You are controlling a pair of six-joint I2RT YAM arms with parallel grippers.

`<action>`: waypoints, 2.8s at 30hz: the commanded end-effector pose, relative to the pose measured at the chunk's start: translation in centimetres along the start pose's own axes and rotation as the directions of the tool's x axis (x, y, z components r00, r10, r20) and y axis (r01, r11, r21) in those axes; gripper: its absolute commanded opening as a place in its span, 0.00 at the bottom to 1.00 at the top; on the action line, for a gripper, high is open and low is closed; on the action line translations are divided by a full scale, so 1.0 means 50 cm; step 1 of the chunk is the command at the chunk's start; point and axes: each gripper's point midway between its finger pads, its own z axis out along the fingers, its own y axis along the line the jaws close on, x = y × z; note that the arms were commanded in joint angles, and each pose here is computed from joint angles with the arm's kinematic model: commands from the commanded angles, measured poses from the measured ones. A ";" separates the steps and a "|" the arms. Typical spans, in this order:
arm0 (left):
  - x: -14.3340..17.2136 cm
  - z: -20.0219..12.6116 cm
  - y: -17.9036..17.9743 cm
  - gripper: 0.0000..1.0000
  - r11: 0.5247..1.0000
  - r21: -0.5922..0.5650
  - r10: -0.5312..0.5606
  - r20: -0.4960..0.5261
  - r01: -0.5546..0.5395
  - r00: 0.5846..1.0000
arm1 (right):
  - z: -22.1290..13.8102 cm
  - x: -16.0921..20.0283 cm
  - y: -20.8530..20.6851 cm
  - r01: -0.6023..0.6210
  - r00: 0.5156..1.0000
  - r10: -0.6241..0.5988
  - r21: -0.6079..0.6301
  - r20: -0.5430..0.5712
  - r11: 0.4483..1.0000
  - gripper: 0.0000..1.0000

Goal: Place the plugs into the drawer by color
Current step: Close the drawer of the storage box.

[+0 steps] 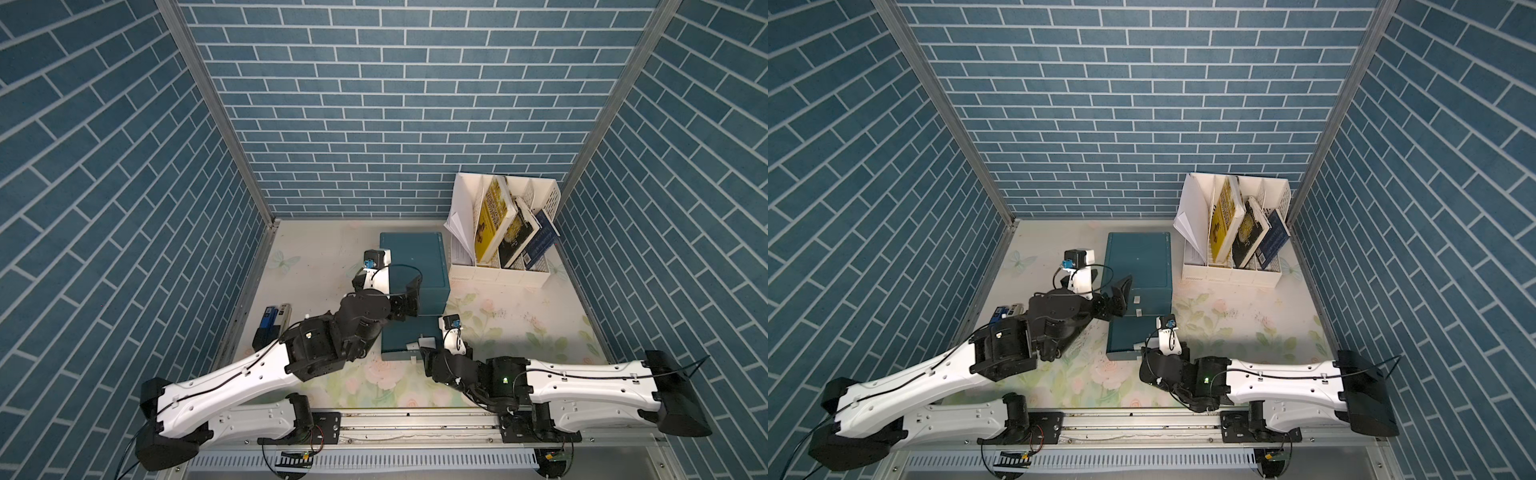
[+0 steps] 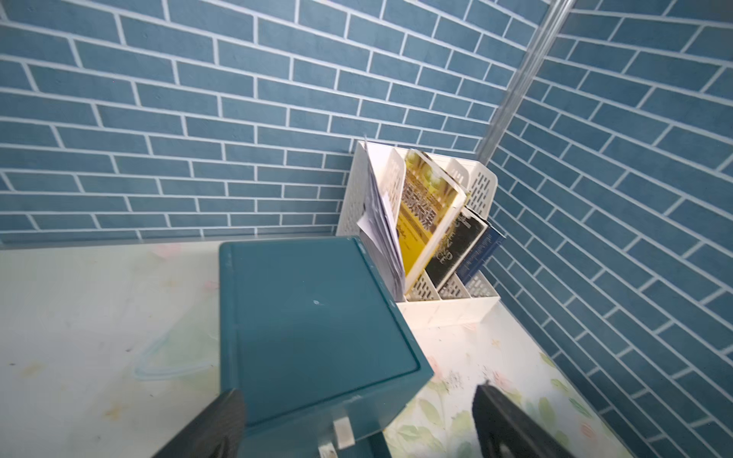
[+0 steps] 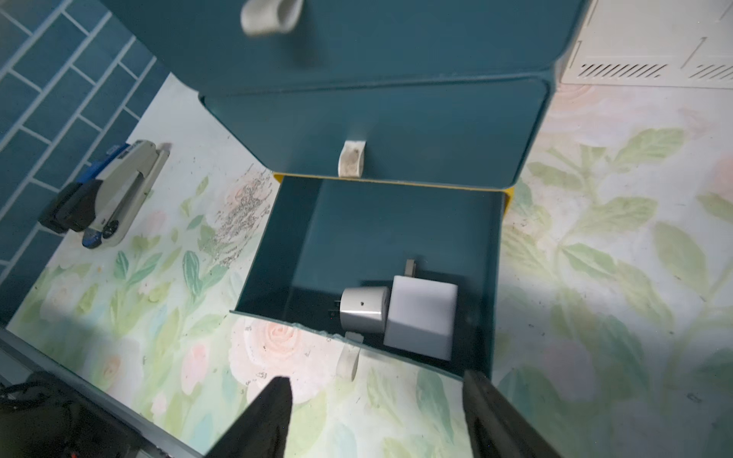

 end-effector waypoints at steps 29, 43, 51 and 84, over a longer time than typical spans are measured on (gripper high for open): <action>0.197 0.238 0.203 0.61 0.986 -0.034 -0.165 -0.409 0.166 0.897 | 0.041 0.144 0.044 -0.074 0.987 0.063 -0.073 -0.148 0.995 0.74; 0.227 0.229 0.199 0.56 0.982 -0.016 -0.174 -0.437 0.186 0.883 | 0.083 0.156 0.030 -0.116 0.980 0.107 -0.045 -0.165 0.992 0.79; 0.239 0.229 0.201 0.55 0.983 -0.017 -0.170 -0.451 0.183 0.876 | 0.095 0.148 0.017 -0.143 0.980 0.136 -0.035 -0.143 0.989 0.79; 0.271 0.214 0.210 0.52 0.987 -0.014 -0.149 -0.480 0.162 0.864 | 0.155 0.034 0.019 -0.064 0.996 0.061 0.033 0.062 0.997 0.52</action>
